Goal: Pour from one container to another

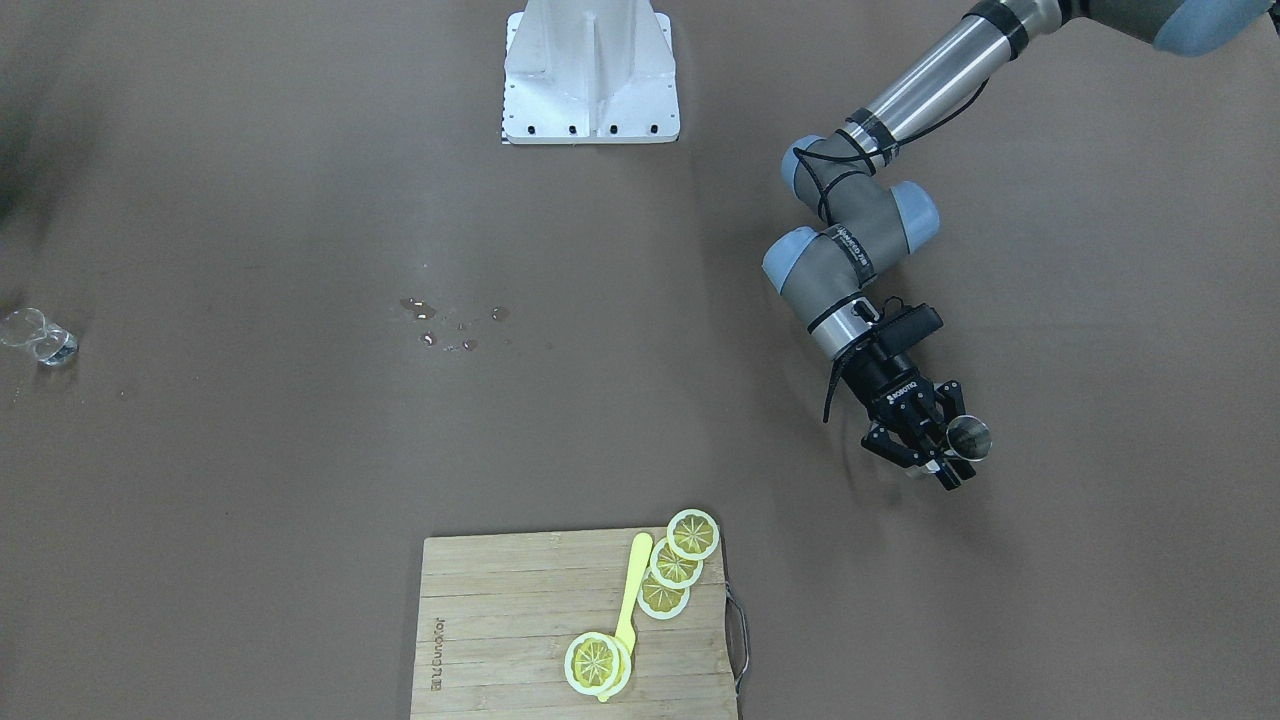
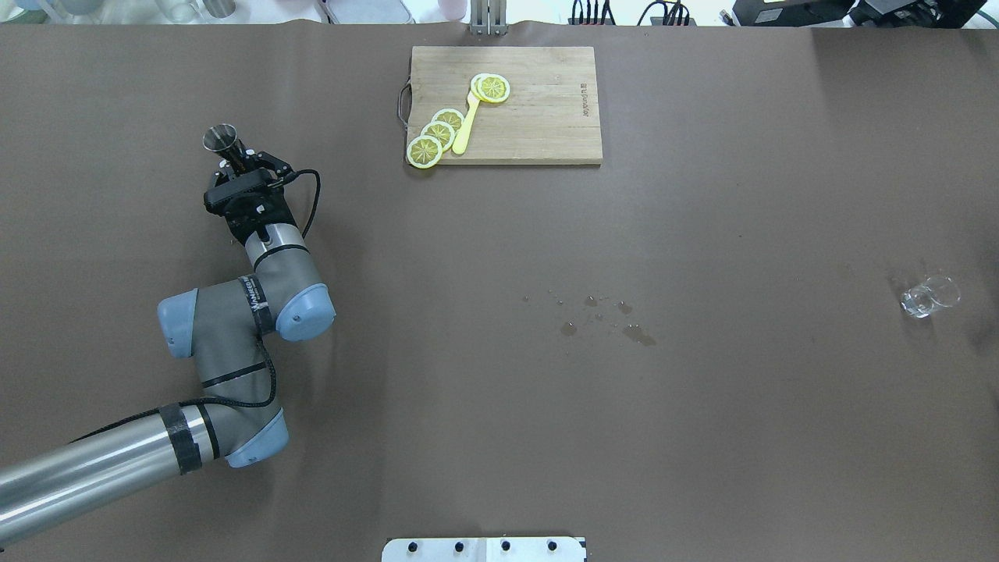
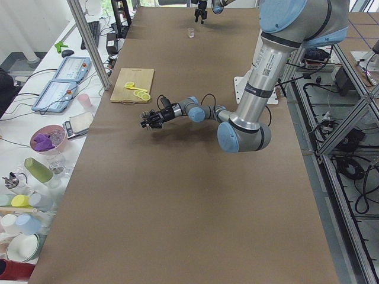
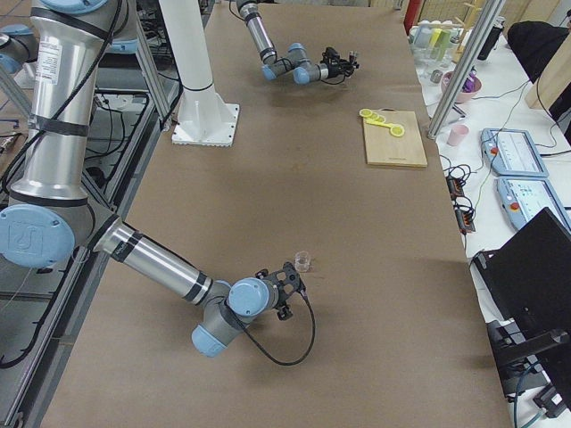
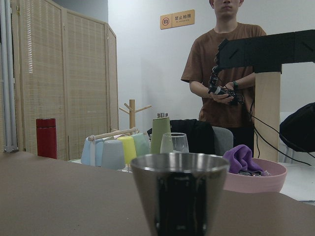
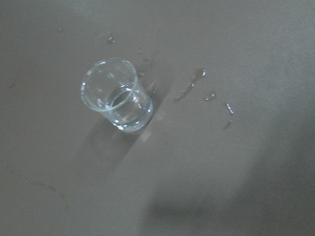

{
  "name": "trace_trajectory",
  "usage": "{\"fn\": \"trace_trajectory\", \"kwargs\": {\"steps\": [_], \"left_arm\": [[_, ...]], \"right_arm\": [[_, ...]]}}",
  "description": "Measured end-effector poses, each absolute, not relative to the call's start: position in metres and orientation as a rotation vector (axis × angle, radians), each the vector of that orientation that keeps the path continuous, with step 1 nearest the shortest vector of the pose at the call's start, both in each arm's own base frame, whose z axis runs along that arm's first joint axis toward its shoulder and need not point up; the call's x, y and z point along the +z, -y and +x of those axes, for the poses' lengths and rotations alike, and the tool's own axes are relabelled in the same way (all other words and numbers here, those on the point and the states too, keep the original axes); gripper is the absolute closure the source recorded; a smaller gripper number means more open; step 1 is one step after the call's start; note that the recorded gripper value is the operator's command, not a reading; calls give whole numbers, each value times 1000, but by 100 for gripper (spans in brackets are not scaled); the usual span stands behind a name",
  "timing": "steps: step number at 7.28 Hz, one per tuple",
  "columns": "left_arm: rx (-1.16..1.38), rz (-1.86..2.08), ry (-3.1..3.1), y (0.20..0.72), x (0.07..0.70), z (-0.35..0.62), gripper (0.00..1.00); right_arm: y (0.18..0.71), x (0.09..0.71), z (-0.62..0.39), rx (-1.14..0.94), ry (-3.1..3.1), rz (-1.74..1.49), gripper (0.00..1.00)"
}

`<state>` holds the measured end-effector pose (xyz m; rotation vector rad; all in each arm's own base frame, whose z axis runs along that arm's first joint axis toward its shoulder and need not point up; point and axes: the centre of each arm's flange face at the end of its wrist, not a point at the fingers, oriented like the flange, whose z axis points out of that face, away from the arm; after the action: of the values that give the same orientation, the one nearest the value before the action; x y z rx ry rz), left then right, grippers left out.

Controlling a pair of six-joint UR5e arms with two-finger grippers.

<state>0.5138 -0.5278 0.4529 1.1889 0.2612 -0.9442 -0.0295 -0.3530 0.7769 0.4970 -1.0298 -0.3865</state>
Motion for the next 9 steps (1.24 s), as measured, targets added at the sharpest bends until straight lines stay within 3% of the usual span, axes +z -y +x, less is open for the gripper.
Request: {"fn": "trace_trajectory", "kwargs": {"steps": [5,7,9], "left_arm": [[-924,1182,-271,518,442,531,100],[-921,1181,-271,517,441,532,76],[-915,1181,-269,517,440,533,64]], "right_arm": [[386,802,21,-113,800,354,0],[405,799,28,-46,753,248,0],[411,799,36,-2,712,162,0]]}}
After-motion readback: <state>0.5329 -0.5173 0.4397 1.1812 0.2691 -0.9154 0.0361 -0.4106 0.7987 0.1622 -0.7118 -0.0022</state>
